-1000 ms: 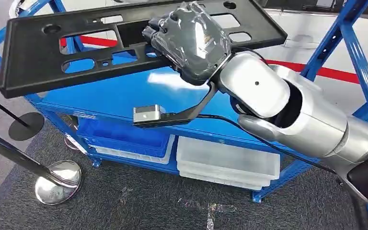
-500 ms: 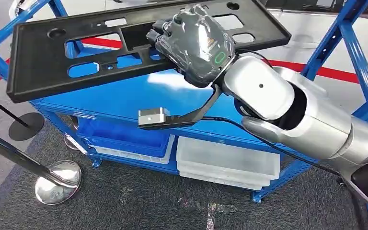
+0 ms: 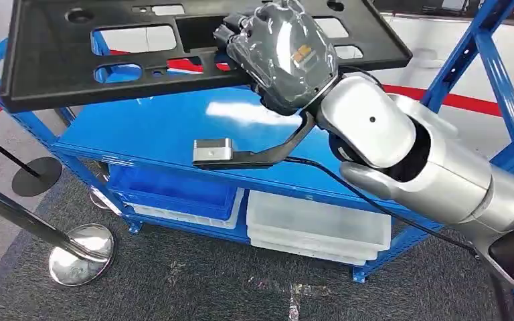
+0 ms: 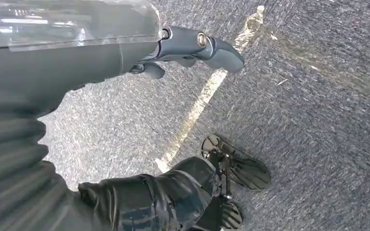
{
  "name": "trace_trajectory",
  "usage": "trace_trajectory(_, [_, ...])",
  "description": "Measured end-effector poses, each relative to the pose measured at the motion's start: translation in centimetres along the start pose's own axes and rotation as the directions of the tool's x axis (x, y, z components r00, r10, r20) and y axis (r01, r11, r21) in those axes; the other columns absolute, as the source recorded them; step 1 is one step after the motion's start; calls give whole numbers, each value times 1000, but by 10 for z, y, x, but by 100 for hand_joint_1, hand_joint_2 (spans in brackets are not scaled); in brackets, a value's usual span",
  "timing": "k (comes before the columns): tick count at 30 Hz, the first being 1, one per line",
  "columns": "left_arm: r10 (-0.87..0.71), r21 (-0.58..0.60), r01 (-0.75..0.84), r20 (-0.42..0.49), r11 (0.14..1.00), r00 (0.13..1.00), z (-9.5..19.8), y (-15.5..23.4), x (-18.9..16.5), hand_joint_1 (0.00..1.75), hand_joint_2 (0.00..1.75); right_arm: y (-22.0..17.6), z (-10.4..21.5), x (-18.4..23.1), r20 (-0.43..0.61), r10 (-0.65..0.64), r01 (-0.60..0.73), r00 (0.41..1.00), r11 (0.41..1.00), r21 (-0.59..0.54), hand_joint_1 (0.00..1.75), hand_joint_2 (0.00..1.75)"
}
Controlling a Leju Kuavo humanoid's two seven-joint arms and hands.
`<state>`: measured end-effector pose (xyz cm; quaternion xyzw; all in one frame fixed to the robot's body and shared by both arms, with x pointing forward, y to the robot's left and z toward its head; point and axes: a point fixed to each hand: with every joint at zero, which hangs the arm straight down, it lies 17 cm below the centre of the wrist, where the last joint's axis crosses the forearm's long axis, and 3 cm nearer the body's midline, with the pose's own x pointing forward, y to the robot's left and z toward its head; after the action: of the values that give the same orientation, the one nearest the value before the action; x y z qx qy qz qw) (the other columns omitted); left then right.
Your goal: Take the parts from the cabinet and place them on the table.
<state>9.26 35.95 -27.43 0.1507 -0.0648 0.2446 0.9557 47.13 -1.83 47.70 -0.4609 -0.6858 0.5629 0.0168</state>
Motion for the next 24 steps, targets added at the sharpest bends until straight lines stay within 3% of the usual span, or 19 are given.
trace_trajectory(24, [-42, -10, 42, 30, 999, 999, 1, -3, 4, 0, 175, -1, 2, -3, 5, 45, -45, 999, 999, -14, 175, 175])
